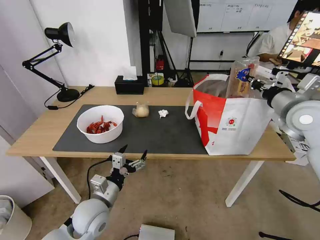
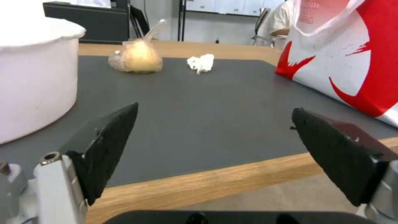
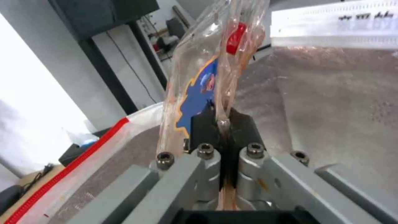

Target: Pick up the trash from the table and place it into the takeout bag.

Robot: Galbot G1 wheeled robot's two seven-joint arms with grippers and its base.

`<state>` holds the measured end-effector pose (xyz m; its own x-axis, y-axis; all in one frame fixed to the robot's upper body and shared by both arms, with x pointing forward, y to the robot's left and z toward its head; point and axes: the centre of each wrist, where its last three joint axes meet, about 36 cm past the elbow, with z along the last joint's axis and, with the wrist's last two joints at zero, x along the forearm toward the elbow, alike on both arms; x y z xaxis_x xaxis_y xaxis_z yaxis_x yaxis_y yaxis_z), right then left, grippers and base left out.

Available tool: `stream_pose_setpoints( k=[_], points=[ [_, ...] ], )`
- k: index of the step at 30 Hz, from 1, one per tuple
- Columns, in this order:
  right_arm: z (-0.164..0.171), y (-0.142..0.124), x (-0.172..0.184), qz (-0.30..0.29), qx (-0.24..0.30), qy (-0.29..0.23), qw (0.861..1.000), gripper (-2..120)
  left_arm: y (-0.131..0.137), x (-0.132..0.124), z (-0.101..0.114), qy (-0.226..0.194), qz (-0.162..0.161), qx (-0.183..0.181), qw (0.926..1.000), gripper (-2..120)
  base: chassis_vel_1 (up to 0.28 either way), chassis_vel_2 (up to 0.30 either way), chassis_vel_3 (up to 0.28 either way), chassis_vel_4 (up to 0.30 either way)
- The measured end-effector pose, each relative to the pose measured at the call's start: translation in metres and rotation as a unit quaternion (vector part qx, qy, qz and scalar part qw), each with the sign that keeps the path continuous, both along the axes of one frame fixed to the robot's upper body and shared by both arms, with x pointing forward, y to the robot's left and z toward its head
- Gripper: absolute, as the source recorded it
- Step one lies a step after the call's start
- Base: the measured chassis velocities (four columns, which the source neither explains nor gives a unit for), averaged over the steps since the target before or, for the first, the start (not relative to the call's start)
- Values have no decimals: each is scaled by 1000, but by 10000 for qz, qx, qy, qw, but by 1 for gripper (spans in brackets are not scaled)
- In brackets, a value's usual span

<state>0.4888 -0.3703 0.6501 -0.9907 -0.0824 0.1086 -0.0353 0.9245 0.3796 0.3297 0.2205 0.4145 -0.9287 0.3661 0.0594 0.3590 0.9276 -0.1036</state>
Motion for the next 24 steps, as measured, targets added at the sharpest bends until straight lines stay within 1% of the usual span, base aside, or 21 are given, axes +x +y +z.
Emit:
stream_pose_setpoints(
  k=[9, 11, 13, 14, 15, 17, 18, 21, 22, 24],
  points=[
    [3, 1, -4, 51, 245, 125, 9996, 0, -1, -1, 2, -16, -17, -8, 10000, 100, 0, 0, 0, 0],
    [6, 1, -6, 105, 331, 176, 9992, 2, -1, -1, 2, -18, -20, -5, 10000, 100, 0, 0, 0, 0],
    [9, 1, -8, 180, 449, 247, 9985, 10, -1, -1, 2, -18, -22, -1, 10000, 100, 0, 0, 0, 0],
    [9, 0, -9, 200, 514, 293, 9981, 17, -1, -1, 2, -19, -27, -2, 10000, 100, 0, 0, 0, 0],
    [9, 0, -9, 200, 514, 293, 9981, 17, -1, -1, 2, -19, -27, -2, 10000, 100, 0, 0, 0, 0],
    [9, 0, -9, 198, 554, 340, 9977, 25, -1, -1, 2, -19, -27, -4, 10000, 100, 0, 0, 0, 0],
    [9, 0, -9, 198, 554, 340, 9977, 25, -1, -1, 2, -19, -27, -4, 10000, 100, 0, 0, 0, 0],
    [8, 0, -9, 201, 547, 360, 9977, 40, -1, -1, 2, -15, -30, 4, 10000, 100, 0, 0, 0, 0],
    [8, 0, -9, 201, 547, 360, 9977, 40, -1, -1, 2, -15, -30, 4, 10000, 100, 0, 0, 0, 0],
    [9, 1, -10, 212, 536, 348, 9977, 52, 0, 0, 2, -12, -29, 7, 10000, 100, 0, 0, 0, 0]
  ],
)
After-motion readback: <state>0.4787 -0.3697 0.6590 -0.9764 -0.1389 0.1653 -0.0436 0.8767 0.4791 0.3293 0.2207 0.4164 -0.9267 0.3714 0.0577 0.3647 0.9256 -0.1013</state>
